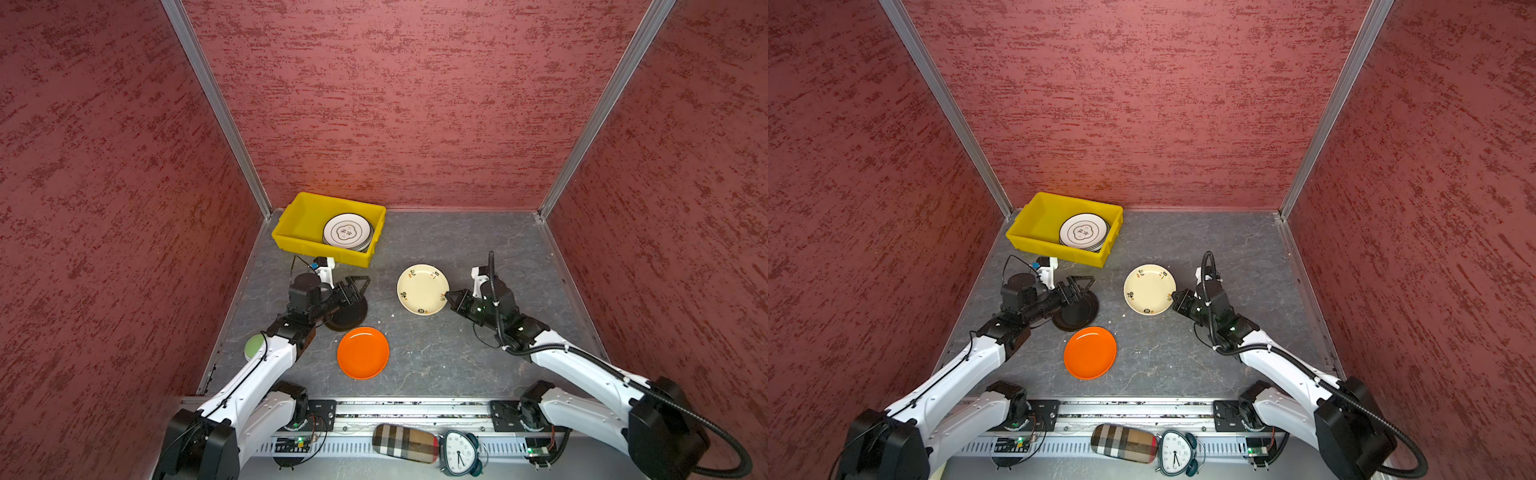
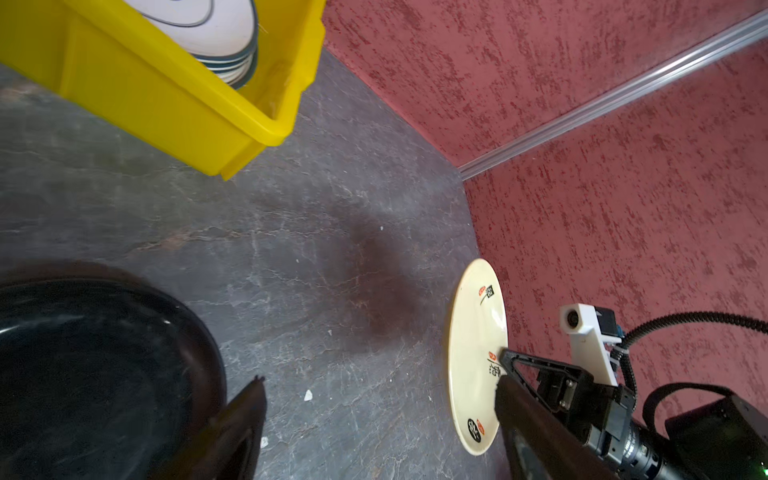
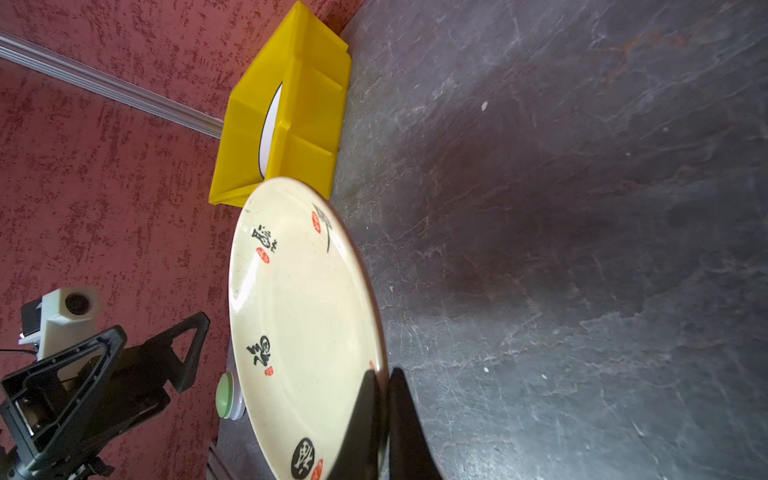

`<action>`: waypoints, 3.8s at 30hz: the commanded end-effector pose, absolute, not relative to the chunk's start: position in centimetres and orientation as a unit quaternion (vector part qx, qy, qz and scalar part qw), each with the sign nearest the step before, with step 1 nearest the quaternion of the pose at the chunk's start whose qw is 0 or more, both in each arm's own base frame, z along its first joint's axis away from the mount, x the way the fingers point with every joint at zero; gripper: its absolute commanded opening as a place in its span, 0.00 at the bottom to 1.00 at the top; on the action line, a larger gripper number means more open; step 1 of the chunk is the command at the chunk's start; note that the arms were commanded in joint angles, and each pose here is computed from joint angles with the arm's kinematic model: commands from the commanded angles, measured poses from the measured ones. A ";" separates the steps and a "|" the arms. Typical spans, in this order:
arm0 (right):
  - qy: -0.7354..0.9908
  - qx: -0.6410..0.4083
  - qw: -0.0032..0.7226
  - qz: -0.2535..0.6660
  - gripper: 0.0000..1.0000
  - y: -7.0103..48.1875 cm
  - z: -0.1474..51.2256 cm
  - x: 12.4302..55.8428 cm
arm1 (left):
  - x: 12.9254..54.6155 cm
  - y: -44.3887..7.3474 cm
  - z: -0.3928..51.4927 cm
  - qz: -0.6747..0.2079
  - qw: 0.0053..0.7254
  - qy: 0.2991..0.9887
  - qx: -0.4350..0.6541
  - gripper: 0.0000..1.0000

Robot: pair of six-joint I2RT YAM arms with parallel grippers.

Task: Place the plates into the plastic bin on the countertop
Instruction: 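Grip the cream plate's edge with the right gripper and tilt it upright, then lift the cream plate toward the left gripper and close the left gripper on it, then carry the cream plate to the bin with the left gripper while the right gripper withdraws, then lower the cream plate onto the bin stack and open the left gripper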

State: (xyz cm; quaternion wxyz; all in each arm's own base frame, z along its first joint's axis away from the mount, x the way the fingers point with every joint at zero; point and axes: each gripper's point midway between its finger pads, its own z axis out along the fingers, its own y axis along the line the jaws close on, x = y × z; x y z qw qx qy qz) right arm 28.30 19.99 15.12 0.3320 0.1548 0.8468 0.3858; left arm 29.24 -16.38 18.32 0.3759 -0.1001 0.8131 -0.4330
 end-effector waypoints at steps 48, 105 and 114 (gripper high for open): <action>0.843 0.156 0.369 0.358 0.85 19.3 16.9 30.5 | 33.5 -26.7 15.7 -0.461 0.287 0.838 -0.045 0.00; 0.838 0.153 0.443 0.279 0.96 15.2 18.6 34.1 | 56.0 -0.6 13.6 -0.143 0.375 0.888 -0.226 0.00; 0.844 0.163 0.425 0.283 0.96 15.4 17.5 34.2 | 57.3 -0.5 11.5 -0.130 0.351 0.902 -0.214 0.25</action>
